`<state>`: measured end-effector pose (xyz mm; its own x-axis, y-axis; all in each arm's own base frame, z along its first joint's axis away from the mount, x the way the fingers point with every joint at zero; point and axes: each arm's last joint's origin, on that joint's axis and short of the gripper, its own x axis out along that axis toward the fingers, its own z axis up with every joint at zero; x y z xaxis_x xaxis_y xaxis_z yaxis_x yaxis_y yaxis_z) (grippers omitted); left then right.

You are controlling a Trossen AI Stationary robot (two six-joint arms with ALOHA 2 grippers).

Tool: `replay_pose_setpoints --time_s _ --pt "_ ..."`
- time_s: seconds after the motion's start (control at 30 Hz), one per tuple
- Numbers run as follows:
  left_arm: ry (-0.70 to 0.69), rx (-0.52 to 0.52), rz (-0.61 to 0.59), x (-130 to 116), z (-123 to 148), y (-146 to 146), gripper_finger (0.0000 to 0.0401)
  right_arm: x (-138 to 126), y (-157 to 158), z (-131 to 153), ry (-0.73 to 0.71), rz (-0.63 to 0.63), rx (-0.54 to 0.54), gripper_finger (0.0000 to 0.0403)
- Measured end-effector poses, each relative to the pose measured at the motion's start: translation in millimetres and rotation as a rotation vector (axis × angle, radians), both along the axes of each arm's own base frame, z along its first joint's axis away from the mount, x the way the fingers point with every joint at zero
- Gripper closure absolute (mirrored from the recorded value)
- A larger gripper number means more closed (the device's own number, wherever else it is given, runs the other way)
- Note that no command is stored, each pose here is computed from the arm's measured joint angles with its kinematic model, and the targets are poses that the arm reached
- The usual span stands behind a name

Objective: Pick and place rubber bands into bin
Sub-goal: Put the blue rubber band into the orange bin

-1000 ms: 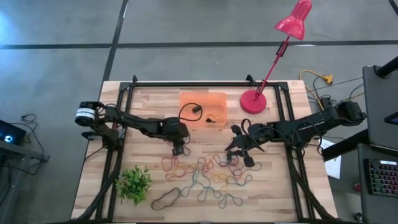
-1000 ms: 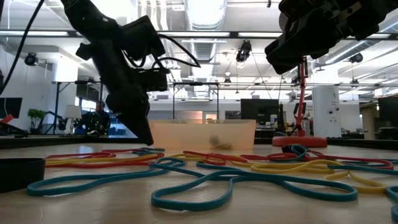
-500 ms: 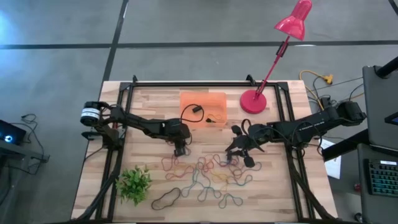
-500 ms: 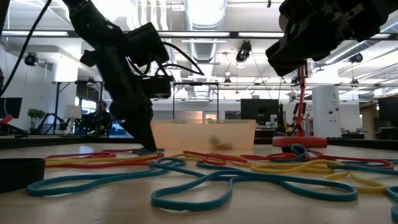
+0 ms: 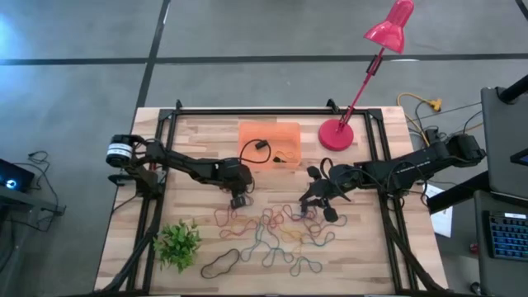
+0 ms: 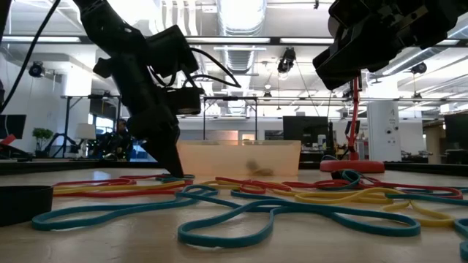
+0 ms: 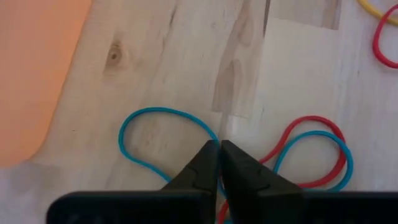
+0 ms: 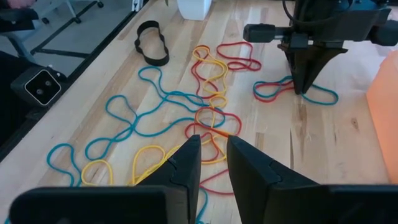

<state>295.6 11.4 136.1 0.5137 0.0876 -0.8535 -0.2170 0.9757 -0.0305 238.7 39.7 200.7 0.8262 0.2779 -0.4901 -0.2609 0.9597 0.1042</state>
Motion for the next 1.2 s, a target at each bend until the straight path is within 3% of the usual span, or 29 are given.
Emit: replay_pose_setpoints --time_s 0.2,0.7,1.2 --pt "-0.004 0.022 0.003 1.0 5.7 0.8 0.0401 0.0 0.0 0.0 0.0 -0.001 0.001 0.0335" --pt "-0.163 0.063 -0.056 -1.2 47.6 -2.5 0.0401 -0.2 -0.1 -0.2 -0.002 0.003 -0.008 0.0335" --pt "-0.414 0.25 -0.025 -14.7 101.7 -0.9 0.0401 0.1 -0.7 -0.1 -0.006 -0.019 -0.02 0.0335"
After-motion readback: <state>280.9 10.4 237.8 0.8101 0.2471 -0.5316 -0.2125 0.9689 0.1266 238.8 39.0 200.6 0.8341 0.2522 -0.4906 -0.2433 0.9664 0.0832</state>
